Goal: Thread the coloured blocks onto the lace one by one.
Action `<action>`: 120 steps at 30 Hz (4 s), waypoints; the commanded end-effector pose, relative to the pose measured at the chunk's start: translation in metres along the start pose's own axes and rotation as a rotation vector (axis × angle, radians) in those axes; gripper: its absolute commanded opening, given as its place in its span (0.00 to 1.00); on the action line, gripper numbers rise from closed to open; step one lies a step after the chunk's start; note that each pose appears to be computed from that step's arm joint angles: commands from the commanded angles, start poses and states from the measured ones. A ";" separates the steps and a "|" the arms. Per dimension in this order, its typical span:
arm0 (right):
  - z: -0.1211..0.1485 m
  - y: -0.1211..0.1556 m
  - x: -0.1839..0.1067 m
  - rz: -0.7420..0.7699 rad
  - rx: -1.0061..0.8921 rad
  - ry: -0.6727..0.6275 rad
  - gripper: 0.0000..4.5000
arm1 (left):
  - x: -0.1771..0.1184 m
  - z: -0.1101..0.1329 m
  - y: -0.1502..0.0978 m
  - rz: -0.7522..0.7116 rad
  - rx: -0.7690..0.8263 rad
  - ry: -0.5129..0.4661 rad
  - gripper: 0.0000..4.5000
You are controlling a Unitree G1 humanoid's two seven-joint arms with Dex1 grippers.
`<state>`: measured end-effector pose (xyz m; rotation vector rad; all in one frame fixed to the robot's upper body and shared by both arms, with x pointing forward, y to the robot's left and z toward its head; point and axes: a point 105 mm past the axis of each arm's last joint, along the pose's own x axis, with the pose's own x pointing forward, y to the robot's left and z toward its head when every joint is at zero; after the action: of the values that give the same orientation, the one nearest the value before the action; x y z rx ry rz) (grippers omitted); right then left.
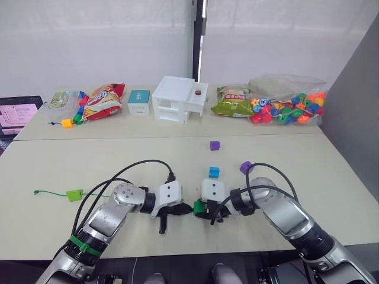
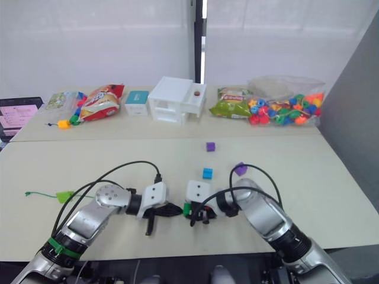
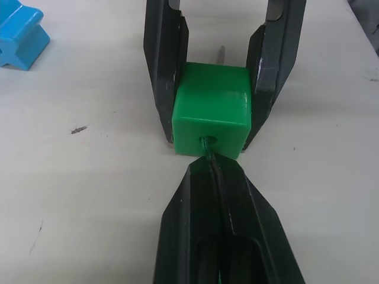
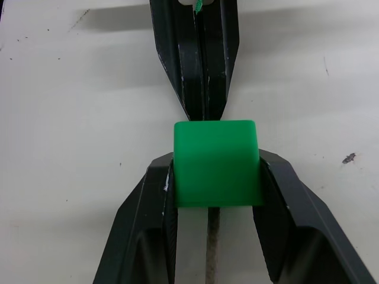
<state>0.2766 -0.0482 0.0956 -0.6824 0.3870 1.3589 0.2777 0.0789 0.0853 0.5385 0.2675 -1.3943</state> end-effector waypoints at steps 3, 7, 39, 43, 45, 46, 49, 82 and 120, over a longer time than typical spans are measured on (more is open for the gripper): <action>0.001 -0.004 0.004 -0.043 0.029 -0.019 0.27 | -0.015 0.020 -0.004 -0.028 -0.026 -0.075 0.32; 0.003 -0.007 -0.006 -0.069 0.051 -0.043 0.72 | -0.019 0.024 -0.002 -0.031 -0.009 -0.059 0.62; -0.028 0.003 -0.037 -0.145 0.090 0.030 0.22 | 0.025 0.028 0.004 -0.133 0.036 -0.071 0.27; -0.029 0.003 -0.036 -0.140 0.085 0.028 0.00 | 0.022 0.027 0.006 -0.123 0.029 -0.073 0.27; -0.029 0.002 -0.037 -0.138 0.077 0.029 0.00 | 0.019 0.024 0.007 -0.109 0.025 -0.064 0.27; -0.029 0.003 -0.037 -0.135 0.071 0.030 0.00 | 0.015 0.022 0.007 -0.101 0.019 -0.058 0.27; -0.023 0.002 -0.041 -0.122 0.042 0.022 0.00 | -0.021 0.002 0.015 -0.042 -0.023 -0.010 0.27; 0.004 0.003 -0.030 -0.032 -0.017 0.024 0.00 | -0.059 0.026 0.012 0.006 0.027 -0.040 0.93; 0.013 0.000 -0.041 -0.151 0.078 -0.021 0.22 | -0.002 0.034 0.012 -0.107 0.076 -0.074 0.00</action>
<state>0.2674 -0.0719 0.1147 -0.6294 0.4265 1.2227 0.2871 0.0642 0.1070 0.5483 0.2296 -1.5218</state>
